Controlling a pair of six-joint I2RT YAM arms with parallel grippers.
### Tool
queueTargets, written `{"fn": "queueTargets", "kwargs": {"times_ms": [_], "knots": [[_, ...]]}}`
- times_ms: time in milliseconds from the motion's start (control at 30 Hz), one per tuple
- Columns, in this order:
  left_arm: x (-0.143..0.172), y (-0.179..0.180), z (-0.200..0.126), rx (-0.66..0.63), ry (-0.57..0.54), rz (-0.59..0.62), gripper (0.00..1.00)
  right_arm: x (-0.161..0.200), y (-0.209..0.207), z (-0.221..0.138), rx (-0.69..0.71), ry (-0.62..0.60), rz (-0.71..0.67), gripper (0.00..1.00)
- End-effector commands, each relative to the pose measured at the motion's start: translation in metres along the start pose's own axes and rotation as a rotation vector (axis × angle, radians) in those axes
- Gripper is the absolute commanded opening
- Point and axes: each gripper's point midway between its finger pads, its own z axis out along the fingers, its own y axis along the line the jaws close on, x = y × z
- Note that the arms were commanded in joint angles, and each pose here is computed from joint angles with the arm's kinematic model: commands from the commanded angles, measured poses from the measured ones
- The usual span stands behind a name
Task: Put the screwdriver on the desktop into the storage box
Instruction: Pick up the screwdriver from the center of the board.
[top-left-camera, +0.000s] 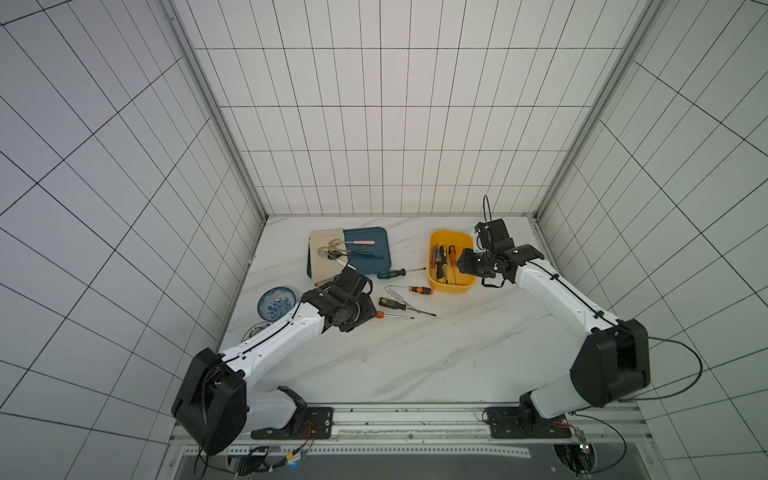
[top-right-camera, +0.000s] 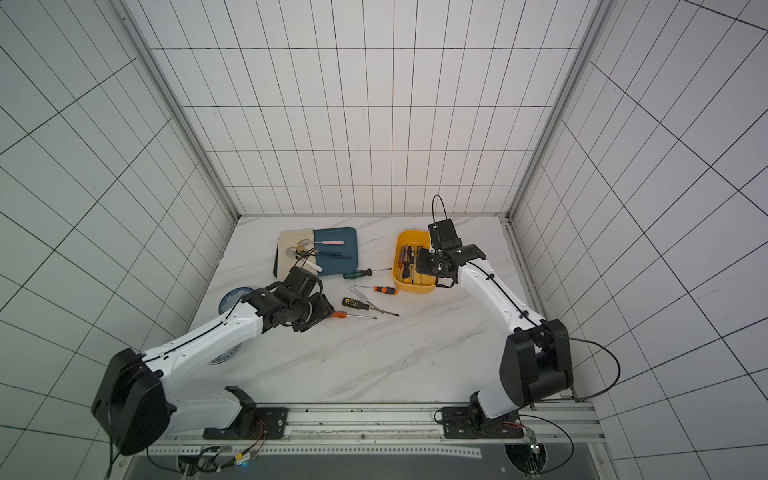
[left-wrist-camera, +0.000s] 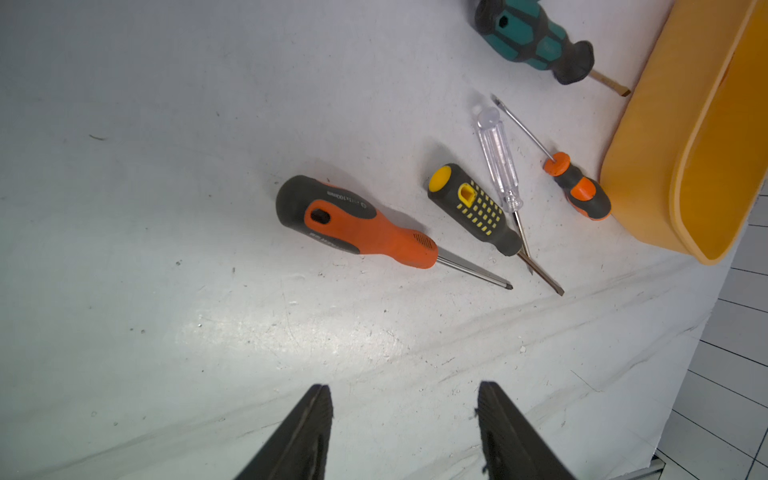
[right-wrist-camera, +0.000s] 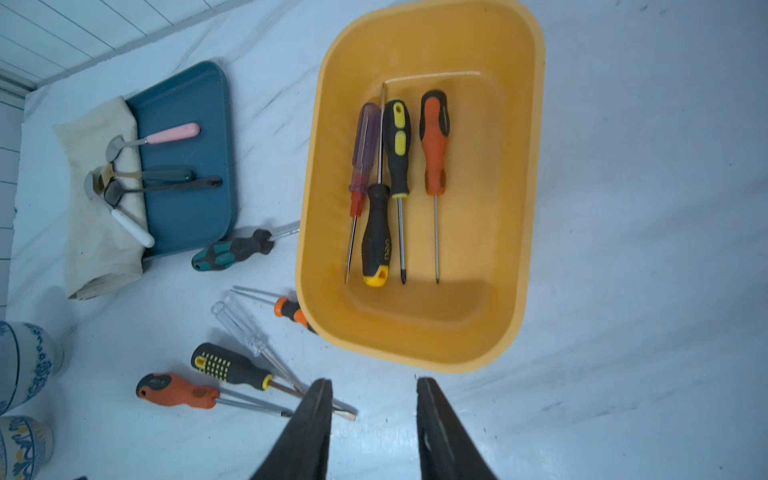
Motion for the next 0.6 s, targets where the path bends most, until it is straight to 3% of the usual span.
{"fn": "queueTargets", "kwargs": {"times_ms": [0, 233, 567], "knots": [[-0.016, -0.001, 0.002, -0.035, -0.042, -0.05, 0.6, 0.024, 0.0, -0.013, -0.019, -0.005, 0.025, 0.38], [-0.03, 0.006, 0.022, -0.099, -0.017, -0.155, 0.58, 0.058, -0.013, -0.034, -0.033, -0.031, 0.061, 0.38], [-0.041, 0.015, 0.04, -0.206, 0.022, -0.277, 0.59, 0.082, -0.026, -0.035, -0.018, -0.023, 0.083, 0.38]]}}
